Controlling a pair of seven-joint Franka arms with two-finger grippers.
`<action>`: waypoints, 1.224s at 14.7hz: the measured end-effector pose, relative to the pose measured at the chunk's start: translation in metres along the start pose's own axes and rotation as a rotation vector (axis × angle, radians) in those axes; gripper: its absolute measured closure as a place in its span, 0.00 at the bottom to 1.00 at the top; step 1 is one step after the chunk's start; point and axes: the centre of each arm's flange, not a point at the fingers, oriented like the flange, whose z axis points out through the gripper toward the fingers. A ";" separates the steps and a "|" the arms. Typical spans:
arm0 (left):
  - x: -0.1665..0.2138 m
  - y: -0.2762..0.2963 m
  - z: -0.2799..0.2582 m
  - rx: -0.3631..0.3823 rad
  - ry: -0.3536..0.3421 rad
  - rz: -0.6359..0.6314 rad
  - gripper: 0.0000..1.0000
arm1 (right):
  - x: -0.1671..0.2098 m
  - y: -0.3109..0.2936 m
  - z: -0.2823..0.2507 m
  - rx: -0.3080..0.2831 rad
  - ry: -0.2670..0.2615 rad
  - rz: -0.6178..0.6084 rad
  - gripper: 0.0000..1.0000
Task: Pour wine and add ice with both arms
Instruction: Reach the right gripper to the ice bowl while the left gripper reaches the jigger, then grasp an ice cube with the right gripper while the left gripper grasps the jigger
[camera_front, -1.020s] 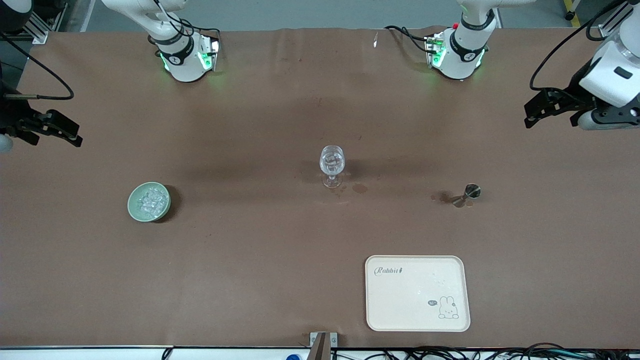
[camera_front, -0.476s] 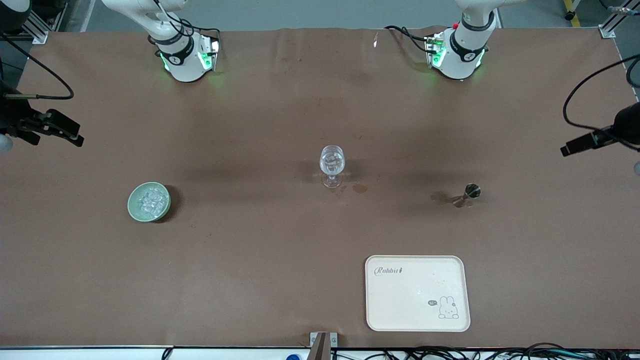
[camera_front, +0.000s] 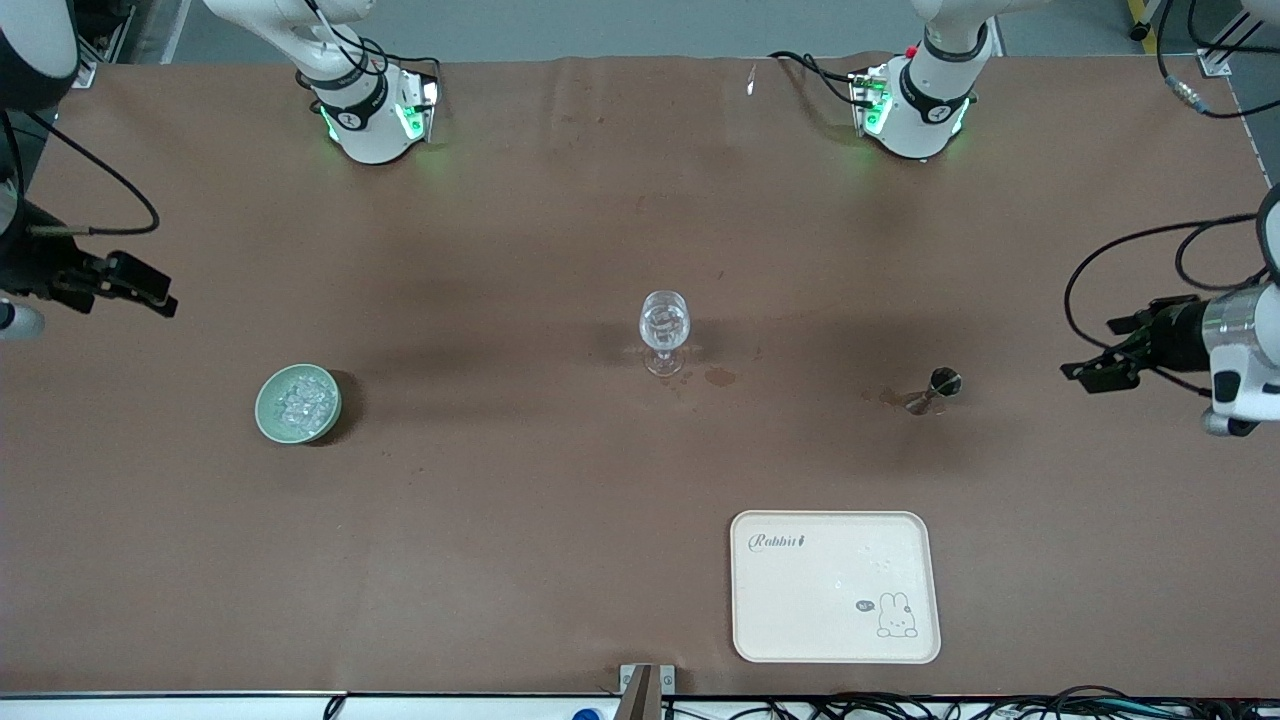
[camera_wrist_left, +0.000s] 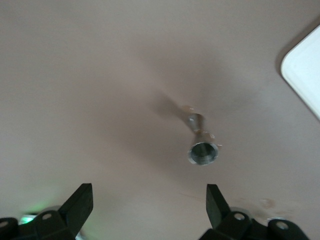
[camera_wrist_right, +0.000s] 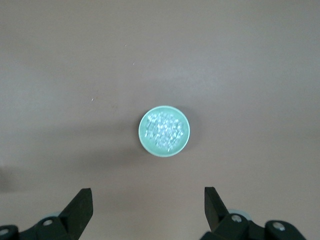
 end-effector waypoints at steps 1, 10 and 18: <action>0.018 -0.008 0.016 -0.050 -0.057 -0.041 0.00 | 0.008 0.006 0.017 -0.001 0.009 0.011 0.01; 0.102 -0.033 0.149 -0.292 -0.389 -0.291 0.04 | 0.043 0.027 0.215 -0.007 0.056 0.040 0.02; 0.117 -0.032 0.209 -0.386 -0.560 -0.423 0.09 | 0.011 0.014 0.314 -0.005 -0.008 0.019 0.12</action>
